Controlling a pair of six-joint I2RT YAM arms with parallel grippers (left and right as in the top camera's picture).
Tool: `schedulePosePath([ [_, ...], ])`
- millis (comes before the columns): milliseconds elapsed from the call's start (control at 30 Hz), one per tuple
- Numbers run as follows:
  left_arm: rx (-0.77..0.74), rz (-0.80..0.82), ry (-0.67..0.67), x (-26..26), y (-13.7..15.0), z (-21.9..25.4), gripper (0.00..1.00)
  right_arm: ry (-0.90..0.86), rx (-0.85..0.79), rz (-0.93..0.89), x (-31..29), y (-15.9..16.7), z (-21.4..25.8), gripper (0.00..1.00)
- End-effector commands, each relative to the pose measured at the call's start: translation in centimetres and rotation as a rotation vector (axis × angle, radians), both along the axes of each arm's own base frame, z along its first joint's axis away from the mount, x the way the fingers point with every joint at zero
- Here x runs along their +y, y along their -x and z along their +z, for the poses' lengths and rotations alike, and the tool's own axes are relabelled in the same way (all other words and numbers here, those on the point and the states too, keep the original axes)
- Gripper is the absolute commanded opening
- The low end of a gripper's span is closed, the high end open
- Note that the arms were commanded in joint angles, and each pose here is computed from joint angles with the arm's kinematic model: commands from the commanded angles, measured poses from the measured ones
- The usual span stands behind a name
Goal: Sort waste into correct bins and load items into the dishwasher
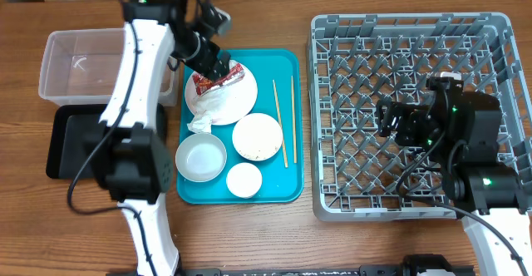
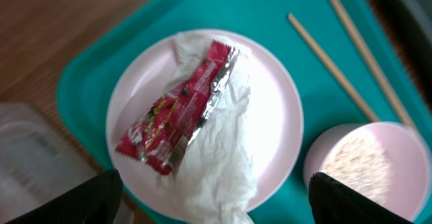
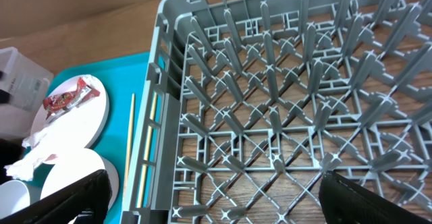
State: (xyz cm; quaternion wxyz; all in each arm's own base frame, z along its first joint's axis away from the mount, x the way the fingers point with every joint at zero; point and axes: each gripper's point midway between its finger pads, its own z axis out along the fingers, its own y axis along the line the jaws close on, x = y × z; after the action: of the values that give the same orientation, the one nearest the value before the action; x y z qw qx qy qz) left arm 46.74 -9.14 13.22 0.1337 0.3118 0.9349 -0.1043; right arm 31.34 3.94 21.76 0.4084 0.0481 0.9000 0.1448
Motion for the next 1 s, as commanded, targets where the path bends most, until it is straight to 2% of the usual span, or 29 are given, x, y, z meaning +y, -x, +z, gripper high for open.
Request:
schedulePosePath([
  [0, 0.021, -0.186, -0.089, -1.5, -0.2, -3.9, 0.93, -0.012, -0.009, -0.005, 0.0, -0.5, 0.7, 1.0],
  [133, 0.088, -0.231, -0.117, -2.4, 0.3, -7.3, 1.0, -0.011, 0.011, -0.005, 0.0, -0.8, 0.1, 1.0],
  [300, 0.092, -0.22, -0.251, -0.7, -0.5, -9.6, 1.0, -0.011, 0.012, -0.005, 0.0, -0.8, 0.0, 1.0],
  [500, 0.155, -0.204, -0.276, 0.0, -0.3, -13.1, 1.0, -0.01, 0.009, -0.006, 0.0, -0.8, 0.1, 1.0],
  [600, 0.195, -0.222, -0.281, -0.4, 0.4, -14.7, 0.63, 0.004, 0.008, -0.023, -0.4, -0.9, 0.0, 1.0],
  [667, 0.207, -0.224, -0.282, -0.6, 0.8, -14.7, 0.04, 0.006, 0.005, -0.026, -0.4, -1.0, 0.1, 1.0],
  [833, 0.214, -0.063, -0.278, -0.7, 0.3, -12.2, 0.04, 0.006, 0.001, -0.025, -0.4, -1.0, 0.2, 1.0],
  [867, 0.186, -0.029, -0.189, -2.2, -0.5, -9.0, 0.04, 0.006, 0.001, -0.025, -0.4, -1.0, 0.2, 1.0],
  [967, 0.094, 0.07, -0.03, -4.1, -2.1, -1.8, 0.04, 0.005, -0.007, -0.026, -0.4, -1.2, 0.3, 1.0],
])
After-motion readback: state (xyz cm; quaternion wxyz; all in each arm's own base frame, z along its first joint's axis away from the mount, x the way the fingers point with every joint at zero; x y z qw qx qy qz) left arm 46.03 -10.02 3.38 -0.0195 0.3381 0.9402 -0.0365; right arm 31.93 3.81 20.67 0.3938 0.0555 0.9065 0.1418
